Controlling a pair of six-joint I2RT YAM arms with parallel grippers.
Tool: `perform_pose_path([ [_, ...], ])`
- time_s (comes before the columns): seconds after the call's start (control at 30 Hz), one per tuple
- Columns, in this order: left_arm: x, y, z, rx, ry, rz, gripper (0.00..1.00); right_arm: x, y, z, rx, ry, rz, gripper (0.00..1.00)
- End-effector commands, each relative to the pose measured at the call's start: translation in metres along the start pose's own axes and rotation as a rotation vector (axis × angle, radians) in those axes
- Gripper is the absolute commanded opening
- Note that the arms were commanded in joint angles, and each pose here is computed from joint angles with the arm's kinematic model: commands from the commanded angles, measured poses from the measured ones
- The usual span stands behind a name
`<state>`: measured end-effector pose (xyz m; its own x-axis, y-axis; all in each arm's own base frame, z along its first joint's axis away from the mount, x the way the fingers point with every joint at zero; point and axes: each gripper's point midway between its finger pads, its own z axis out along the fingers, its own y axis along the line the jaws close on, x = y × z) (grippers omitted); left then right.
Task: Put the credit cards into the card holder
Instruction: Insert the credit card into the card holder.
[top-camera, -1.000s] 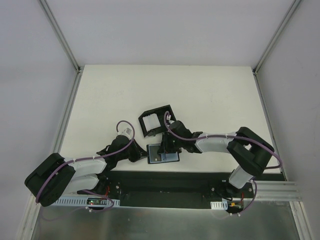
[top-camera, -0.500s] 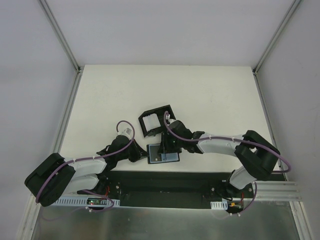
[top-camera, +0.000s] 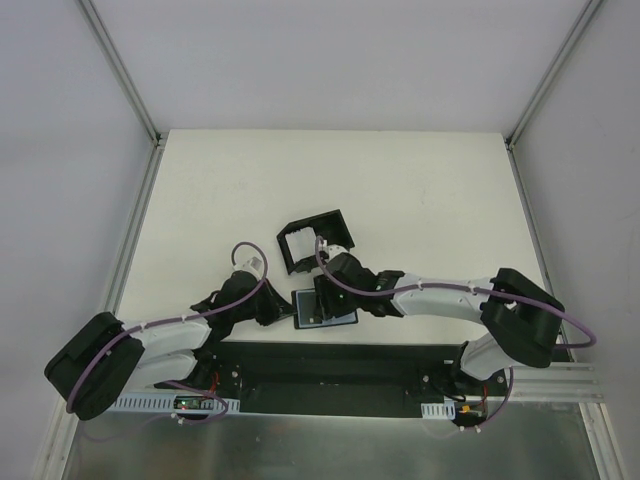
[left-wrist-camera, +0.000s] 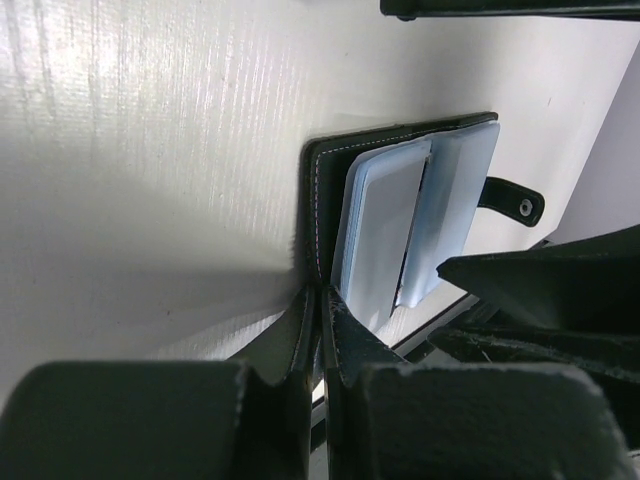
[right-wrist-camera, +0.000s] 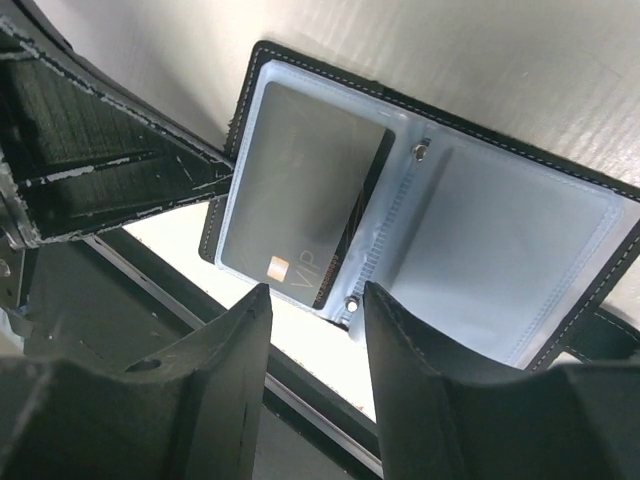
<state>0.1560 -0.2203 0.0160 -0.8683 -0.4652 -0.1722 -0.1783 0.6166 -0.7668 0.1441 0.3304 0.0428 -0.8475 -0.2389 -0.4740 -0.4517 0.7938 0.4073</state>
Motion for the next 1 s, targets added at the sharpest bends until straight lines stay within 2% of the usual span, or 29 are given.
perform_pose_path([
  [0.0, 0.003, 0.008, -0.004, -0.026, 0.008, 0.002, 0.0, -0.013, 0.011, -0.009, 0.026, -0.071, -0.071, 0.45],
  [0.47, -0.001, 0.005, -0.007, -0.018, -0.012, 0.004, 0.0, 0.007, 0.025, -0.006, 0.098, -0.066, -0.285, 0.5],
  [0.97, -0.001, 0.006, -0.007, -0.02, -0.014, 0.001, 0.0, 0.026, 0.031, 0.011, 0.144, 0.009, -0.408, 0.54],
])
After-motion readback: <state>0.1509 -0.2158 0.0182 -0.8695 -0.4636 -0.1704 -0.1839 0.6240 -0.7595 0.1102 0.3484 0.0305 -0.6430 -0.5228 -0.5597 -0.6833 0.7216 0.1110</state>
